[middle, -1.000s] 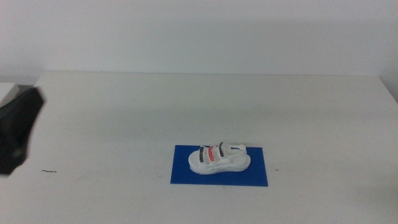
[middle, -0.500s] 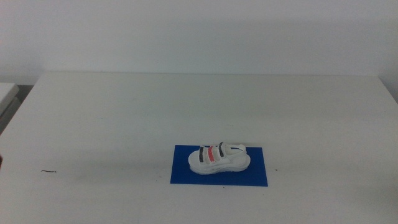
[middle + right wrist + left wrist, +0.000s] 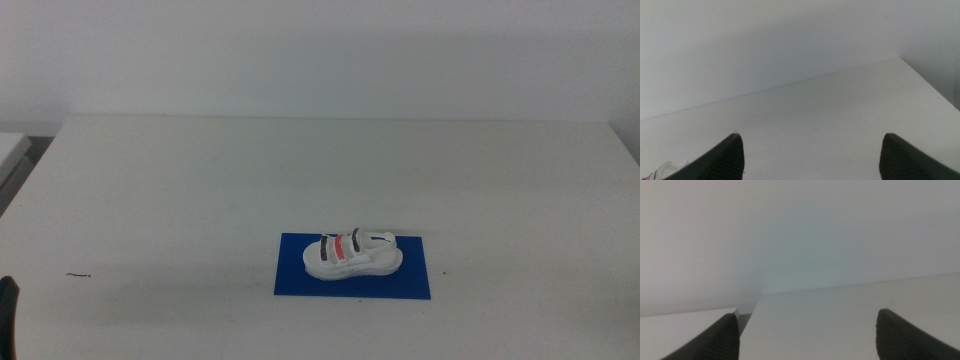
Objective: Use one arm to grab the shoe from the table and place it on the mat.
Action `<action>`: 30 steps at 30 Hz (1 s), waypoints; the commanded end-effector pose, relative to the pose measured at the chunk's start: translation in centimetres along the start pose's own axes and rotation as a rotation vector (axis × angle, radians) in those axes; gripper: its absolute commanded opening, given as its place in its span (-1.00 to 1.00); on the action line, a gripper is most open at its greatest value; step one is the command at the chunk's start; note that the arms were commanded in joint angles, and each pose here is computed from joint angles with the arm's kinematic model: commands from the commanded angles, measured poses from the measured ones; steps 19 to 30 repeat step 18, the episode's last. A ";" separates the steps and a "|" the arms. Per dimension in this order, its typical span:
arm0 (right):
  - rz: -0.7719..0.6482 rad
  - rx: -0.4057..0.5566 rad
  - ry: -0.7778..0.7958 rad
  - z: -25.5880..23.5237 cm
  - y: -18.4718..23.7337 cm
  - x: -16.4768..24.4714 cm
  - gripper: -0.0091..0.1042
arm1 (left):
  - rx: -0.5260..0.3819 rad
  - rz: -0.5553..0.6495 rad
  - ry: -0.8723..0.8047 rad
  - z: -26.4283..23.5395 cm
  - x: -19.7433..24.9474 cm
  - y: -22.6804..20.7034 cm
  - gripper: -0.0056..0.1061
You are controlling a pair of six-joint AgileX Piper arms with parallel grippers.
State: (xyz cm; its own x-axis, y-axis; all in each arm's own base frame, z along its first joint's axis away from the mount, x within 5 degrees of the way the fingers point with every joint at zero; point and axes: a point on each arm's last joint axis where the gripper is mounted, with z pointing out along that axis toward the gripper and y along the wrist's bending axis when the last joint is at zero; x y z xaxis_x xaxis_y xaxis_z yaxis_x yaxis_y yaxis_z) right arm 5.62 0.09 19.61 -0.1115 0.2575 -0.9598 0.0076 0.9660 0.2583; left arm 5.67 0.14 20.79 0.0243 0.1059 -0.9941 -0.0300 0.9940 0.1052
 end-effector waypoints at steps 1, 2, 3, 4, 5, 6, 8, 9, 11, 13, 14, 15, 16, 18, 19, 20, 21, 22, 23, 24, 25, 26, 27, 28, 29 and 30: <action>-0.011 -0.004 -0.010 0.0 0.0 0.0 0.56 | -0.002 -0.034 -0.006 0.0 0.0 0.0 0.78; -0.011 -0.004 -0.010 0.0 0.0 0.0 0.56 | -0.001 -0.055 -0.007 0.0 0.0 0.0 0.78; -0.011 -0.004 -0.010 0.0 0.0 0.0 0.56 | 0.000 -0.071 -0.007 0.0 -0.1 0.0 0.78; -0.011 -0.004 -0.010 0.0 0.0 0.0 0.56 | 0.000 -0.080 -0.007 0.0 -0.1 0.0 0.78; -0.011 -0.004 -0.010 0.0 0.0 0.0 0.56 | 0.000 -0.082 -0.007 0.0 -0.1 0.0 0.78; -0.011 -0.004 -0.010 0.0 0.0 0.0 0.56 | 0.000 -0.082 -0.007 0.0 -0.1 0.0 0.78; -0.011 -0.004 -0.010 0.0 0.0 0.0 0.56 | 0.000 -0.082 -0.007 0.0 -0.1 0.0 0.78; -0.011 -0.004 -0.010 0.0 0.0 0.0 0.56 | 0.000 -0.082 -0.007 0.0 -0.1 0.0 0.78; -0.011 -0.004 -0.010 0.0 0.0 0.0 0.56 | 0.000 -0.082 -0.007 0.0 -0.1 0.0 0.78; -0.011 -0.004 -0.010 0.0 0.0 0.0 0.56 | -0.005 -0.082 -0.030 0.0 -0.3 0.0 0.78; -0.011 -0.004 -0.010 0.0 0.0 0.0 0.56 | -0.005 -0.082 -0.030 0.0 -0.3 0.0 0.78; -0.011 -0.004 -0.010 0.0 0.0 0.0 0.56 | -0.005 -0.082 -0.030 0.0 -0.3 0.0 0.78; -0.011 -0.004 -0.010 0.0 0.0 0.0 0.56 | -0.005 -0.082 -0.030 0.0 -0.3 0.0 0.78; -0.011 -0.004 -0.010 0.0 0.0 0.0 0.56 | -0.005 -0.082 -0.030 0.0 -0.3 0.0 0.78; -0.011 -0.004 -0.010 0.0 0.0 0.0 0.56 | -0.005 -0.082 -0.030 0.0 -0.3 0.0 0.78; -0.011 -0.004 -0.010 0.0 0.0 0.0 0.56 | -0.005 -0.082 -0.030 0.0 -0.3 0.0 0.78; -0.011 -0.004 -0.010 0.0 0.0 0.0 0.56 | -0.005 -0.082 -0.030 0.0 -0.3 0.0 0.78; -0.011 -0.004 -0.010 0.0 0.0 0.0 0.56 | -0.005 -0.082 -0.030 0.0 -0.3 0.0 0.78; -0.011 -0.004 -0.010 0.0 0.0 0.0 0.56 | -0.005 -0.082 -0.030 0.0 -0.3 0.0 0.78; -0.011 -0.004 -0.010 0.0 0.0 0.0 0.56 | -0.005 -0.082 -0.030 0.0 -0.3 0.0 0.78; -0.011 -0.004 -0.010 0.0 0.0 0.0 0.56 | -0.005 -0.082 -0.030 0.0 -0.3 0.0 0.78; -0.011 -0.004 -0.010 0.0 0.0 0.0 0.56 | -0.005 -0.082 -0.030 0.0 -0.3 0.0 0.78; -0.011 -0.004 -0.010 0.0 0.0 0.0 0.56 | -0.005 -0.082 -0.030 0.0 -0.3 0.0 0.78; -0.011 -0.004 -0.010 0.0 0.0 0.0 0.56 | -0.005 -0.082 -0.030 0.0 -0.3 0.0 0.78; -0.011 -0.004 -0.010 0.0 0.0 0.0 0.56 | -0.005 -0.082 -0.030 0.0 -0.3 0.0 0.78; -0.011 -0.004 -0.010 0.0 0.0 0.0 0.56 | -0.005 -0.082 -0.030 0.0 -0.3 0.0 0.78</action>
